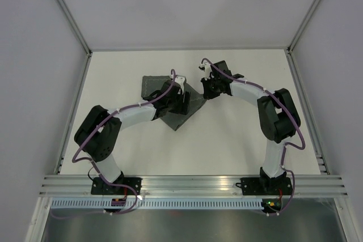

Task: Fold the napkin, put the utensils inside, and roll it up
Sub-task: Fold the napkin, then roll the napkin with the utensil

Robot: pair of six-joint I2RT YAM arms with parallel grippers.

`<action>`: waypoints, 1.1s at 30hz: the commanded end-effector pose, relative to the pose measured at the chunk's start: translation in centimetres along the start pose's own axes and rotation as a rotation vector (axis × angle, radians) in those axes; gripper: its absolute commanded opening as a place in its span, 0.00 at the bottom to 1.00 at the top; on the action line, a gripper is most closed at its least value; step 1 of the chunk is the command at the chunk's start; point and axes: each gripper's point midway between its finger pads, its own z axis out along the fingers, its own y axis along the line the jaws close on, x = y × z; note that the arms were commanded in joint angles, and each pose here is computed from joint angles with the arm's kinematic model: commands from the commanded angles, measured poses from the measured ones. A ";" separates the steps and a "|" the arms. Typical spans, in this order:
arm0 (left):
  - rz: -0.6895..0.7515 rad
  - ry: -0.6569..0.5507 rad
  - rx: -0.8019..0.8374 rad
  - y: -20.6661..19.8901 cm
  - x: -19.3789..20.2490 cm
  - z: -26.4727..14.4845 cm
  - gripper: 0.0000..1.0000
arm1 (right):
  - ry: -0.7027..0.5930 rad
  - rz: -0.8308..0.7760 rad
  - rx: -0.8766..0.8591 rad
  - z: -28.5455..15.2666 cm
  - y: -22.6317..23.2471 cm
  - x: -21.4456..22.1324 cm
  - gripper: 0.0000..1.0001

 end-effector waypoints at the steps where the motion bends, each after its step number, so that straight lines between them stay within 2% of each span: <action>1: 0.057 -0.061 -0.008 -0.5 -2.6 0.3 0.73 | 0.035 0.019 -0.003 0.0 -0.6 1.1 0.04; 9: 0.182 -0.047 -0.051 -1.5 -2.9 0.4 0.75 | 0.017 0.050 -0.034 -0.7 -0.6 0.4 0.04; 16: 0.343 -0.036 -0.147 -3.1 -1.9 0.6 0.75 | -0.110 0.119 -0.083 -4.9 -1.7 -4.6 0.06; 20: 0.457 -0.028 -0.241 -3.2 -1.2 1.0 0.75 | -0.165 0.207 -0.091 -7.2 -4.9 -6.3 0.06; 24: 0.507 -0.015 -0.298 -3.4 -0.6 1.4 0.75 | -0.214 0.293 -0.068 -9.6 -9.6 -7.0 0.06; 33: 0.592 0.020 -0.387 -3.5 1.0 2.0 0.74 | -0.231 0.377 -0.047 -11.3 -14.3 -4.9 0.06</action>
